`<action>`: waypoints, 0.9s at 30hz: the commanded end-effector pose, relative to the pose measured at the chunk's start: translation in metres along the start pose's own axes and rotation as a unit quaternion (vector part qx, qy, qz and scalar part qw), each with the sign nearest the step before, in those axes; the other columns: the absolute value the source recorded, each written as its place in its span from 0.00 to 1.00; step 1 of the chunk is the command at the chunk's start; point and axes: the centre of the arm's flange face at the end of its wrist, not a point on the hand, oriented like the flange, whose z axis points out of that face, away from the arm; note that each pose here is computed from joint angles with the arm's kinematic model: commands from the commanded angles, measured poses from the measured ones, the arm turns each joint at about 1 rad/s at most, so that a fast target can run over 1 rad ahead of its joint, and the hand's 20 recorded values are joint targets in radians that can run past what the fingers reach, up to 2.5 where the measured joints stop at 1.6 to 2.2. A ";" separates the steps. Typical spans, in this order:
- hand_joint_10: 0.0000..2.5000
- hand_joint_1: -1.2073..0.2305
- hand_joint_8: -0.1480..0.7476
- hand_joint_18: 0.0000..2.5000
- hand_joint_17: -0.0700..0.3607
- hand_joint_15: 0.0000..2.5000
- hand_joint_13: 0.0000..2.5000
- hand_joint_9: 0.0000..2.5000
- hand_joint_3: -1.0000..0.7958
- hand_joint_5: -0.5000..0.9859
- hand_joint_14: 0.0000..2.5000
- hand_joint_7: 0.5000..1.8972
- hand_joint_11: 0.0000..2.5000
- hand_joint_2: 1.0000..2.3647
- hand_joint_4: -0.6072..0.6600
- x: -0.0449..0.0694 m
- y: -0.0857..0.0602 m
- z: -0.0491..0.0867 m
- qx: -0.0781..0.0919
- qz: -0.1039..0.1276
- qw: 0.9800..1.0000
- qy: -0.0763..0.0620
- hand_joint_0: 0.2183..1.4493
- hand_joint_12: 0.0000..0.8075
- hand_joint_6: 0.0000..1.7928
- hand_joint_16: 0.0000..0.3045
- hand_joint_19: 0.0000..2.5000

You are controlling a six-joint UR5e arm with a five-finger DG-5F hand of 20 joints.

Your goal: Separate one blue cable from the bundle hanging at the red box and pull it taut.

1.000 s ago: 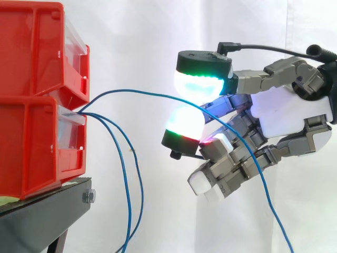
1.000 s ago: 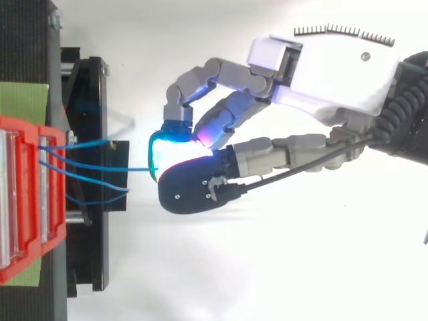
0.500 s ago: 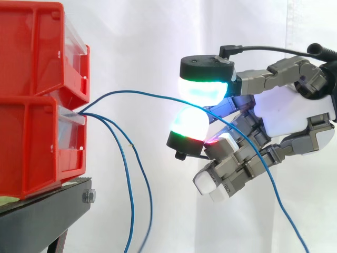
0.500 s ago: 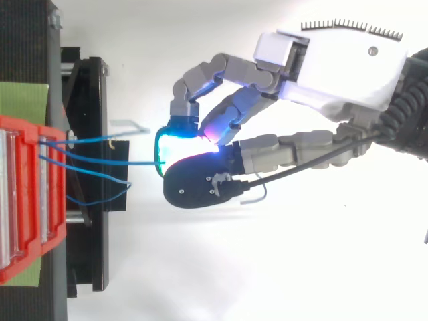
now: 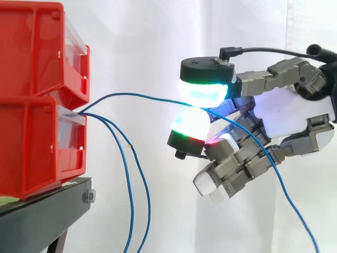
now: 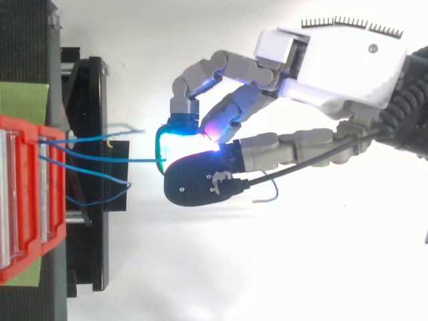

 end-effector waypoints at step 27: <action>0.11 0.36 0.43 0.24 0.34 0.66 0.48 0.40 0.40 0.17 0.00 0.41 0.66 0.01 0.41 0.002 -0.025 0.003 -0.006 0.026 1.000 -0.002 0.39 0.36 0.52 0.11 0.23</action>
